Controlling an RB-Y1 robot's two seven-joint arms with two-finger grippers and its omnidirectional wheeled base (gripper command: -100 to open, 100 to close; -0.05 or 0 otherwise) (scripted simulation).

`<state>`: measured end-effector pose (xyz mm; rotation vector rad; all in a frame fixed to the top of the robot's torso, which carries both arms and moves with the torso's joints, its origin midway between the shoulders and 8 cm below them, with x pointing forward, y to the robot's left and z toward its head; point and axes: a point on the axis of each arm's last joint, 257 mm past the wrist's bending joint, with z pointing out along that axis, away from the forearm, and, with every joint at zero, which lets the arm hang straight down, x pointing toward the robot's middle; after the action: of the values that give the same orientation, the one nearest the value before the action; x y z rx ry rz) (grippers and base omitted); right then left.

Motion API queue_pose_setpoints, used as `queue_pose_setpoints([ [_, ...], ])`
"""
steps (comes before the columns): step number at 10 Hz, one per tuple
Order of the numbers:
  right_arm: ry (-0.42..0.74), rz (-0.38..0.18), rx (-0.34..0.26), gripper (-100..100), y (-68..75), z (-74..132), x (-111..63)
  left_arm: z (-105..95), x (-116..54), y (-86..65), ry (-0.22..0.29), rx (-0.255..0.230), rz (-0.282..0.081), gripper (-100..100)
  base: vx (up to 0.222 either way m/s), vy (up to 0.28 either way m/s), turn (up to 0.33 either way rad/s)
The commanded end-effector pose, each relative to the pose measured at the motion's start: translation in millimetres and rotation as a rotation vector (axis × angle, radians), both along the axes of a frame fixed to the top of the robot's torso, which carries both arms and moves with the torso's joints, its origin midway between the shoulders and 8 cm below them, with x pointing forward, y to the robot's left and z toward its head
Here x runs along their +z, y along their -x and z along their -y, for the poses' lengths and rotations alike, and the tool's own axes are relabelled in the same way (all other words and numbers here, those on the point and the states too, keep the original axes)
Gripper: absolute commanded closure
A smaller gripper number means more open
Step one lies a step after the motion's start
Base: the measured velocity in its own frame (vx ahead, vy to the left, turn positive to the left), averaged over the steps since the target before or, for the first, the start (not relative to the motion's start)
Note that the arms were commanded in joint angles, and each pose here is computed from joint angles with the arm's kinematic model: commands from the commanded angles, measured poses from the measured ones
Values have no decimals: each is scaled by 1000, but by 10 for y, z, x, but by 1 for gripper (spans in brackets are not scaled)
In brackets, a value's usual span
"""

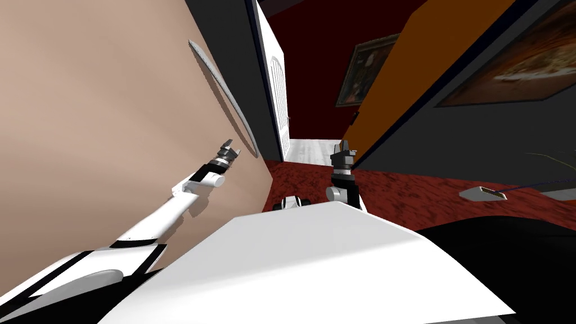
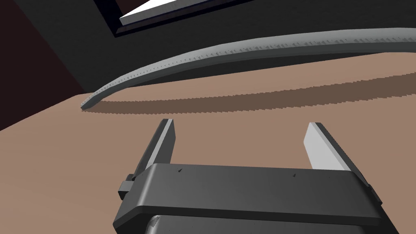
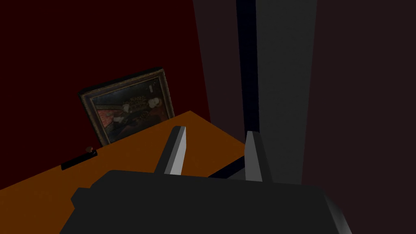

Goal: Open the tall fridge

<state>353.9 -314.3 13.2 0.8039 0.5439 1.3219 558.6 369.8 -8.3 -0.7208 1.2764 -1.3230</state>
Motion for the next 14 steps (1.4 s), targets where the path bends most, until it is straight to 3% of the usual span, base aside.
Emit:
queue_pose_setpoints([
  [1, 0, 0, 0, 0, 0, 0, 0, -201, 91, -77, -44, 34, -17, -100, 7, -32, -92],
  [6, 0, 0, 0, 0, 0, 0, 0, -712, 290, -185, -131, 123, -57, -100, 10, -35, -125],
  [9, 0, 0, 0, 0, 0, 0, 0, -907, 405, -193, -173, 159, -65, -100, 12, -28, -109],
  [10, 0, 0, 0, 0, 0, 0, 0, -1063, 468, -202, -195, 189, -75, -100, 29, -23, -155],
  [12, 0, 0, 0, 0, 0, 0, 0, -1078, 492, -197, -203, 191, -74, -100, 8, -16, -18],
  [13, 0, 0, 0, 0, 0, 0, 0, -1236, 571, -194, -229, 222, -82, -100, 5, -27, -133],
  [14, 0, 0, 0, 0, 0, 0, 0, -1242, 580, -192, -231, 223, -81, -100, -1, -27, -82],
])
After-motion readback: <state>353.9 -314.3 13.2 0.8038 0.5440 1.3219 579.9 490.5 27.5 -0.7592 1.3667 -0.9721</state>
